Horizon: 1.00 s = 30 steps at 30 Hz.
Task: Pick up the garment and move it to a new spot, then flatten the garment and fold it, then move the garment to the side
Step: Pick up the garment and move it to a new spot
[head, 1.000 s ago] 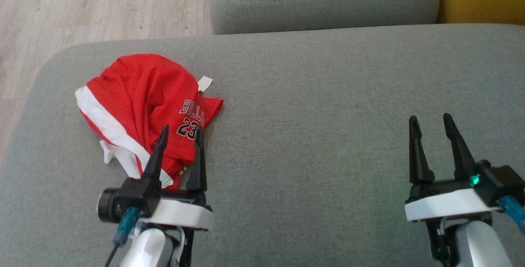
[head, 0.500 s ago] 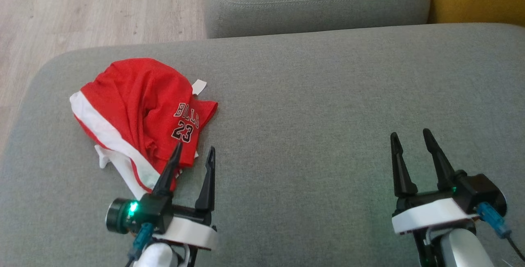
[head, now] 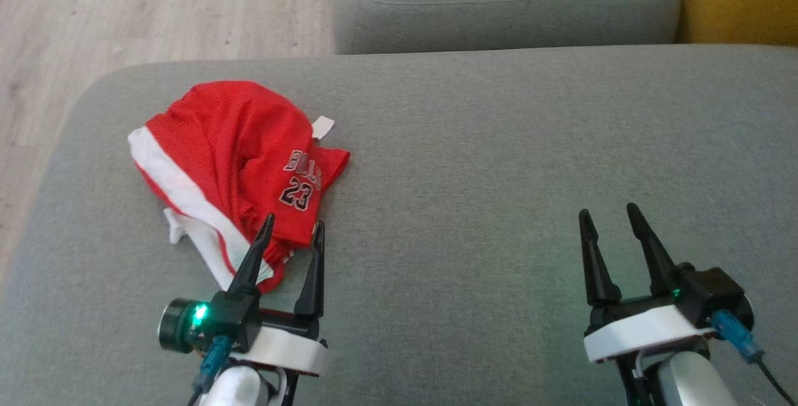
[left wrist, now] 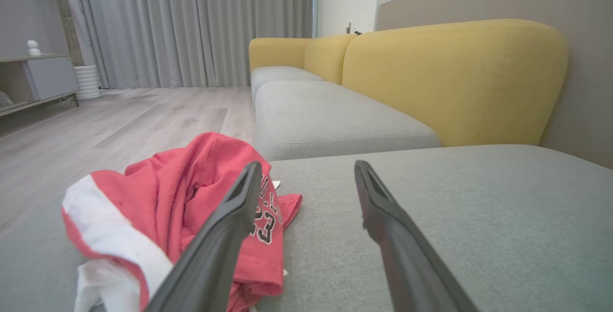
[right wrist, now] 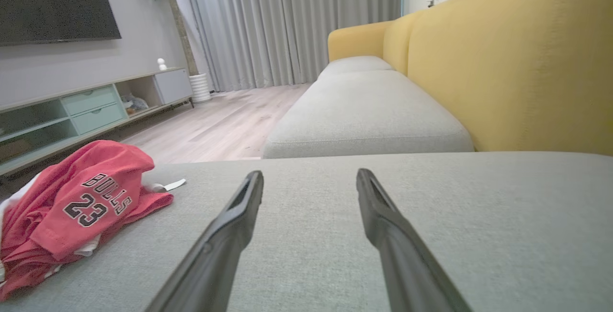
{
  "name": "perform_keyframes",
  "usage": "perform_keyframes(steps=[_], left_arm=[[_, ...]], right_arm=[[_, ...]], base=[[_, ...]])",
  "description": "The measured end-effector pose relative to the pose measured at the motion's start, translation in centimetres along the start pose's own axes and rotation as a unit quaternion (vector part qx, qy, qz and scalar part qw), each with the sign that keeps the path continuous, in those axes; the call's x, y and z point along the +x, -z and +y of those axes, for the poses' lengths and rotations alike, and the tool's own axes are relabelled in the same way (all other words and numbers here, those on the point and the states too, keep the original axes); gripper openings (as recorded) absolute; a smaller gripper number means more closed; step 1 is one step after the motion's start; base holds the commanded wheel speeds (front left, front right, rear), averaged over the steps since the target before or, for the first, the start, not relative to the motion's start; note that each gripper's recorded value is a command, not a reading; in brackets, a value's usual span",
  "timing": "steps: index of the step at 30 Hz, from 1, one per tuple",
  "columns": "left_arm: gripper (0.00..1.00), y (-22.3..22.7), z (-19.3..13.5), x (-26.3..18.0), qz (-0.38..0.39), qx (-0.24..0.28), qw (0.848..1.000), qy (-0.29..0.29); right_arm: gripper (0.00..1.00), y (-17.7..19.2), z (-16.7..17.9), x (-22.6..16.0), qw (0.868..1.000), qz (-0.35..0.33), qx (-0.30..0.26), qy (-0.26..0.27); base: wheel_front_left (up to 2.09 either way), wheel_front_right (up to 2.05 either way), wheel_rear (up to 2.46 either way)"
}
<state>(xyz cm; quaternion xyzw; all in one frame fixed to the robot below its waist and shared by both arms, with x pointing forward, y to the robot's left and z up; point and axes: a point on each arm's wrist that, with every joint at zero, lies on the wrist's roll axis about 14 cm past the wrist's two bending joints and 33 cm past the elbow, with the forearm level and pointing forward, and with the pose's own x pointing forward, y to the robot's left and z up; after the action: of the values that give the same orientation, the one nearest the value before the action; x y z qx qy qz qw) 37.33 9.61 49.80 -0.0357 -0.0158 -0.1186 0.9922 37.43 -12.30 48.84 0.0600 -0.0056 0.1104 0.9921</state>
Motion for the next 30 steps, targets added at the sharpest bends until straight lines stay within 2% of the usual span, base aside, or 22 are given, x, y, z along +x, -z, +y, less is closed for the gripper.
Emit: perform_keyframes(steps=[12,30], left_arm=[[1.00,-0.6,3.9,-2.5,-0.008,0.011,0.998,-0.067],[1.00,-0.1,8.8,-8.1,-0.001,0.012,0.987,-0.163]], right_arm=[[1.00,-0.1,5.2,1.5,0.997,-0.002,0.004,-0.080],[1.00,1.0,12.3,1.9,0.982,0.016,0.002,-0.188]], base=[[0.00,0.00,0.00],[0.00,0.00,0.00]])
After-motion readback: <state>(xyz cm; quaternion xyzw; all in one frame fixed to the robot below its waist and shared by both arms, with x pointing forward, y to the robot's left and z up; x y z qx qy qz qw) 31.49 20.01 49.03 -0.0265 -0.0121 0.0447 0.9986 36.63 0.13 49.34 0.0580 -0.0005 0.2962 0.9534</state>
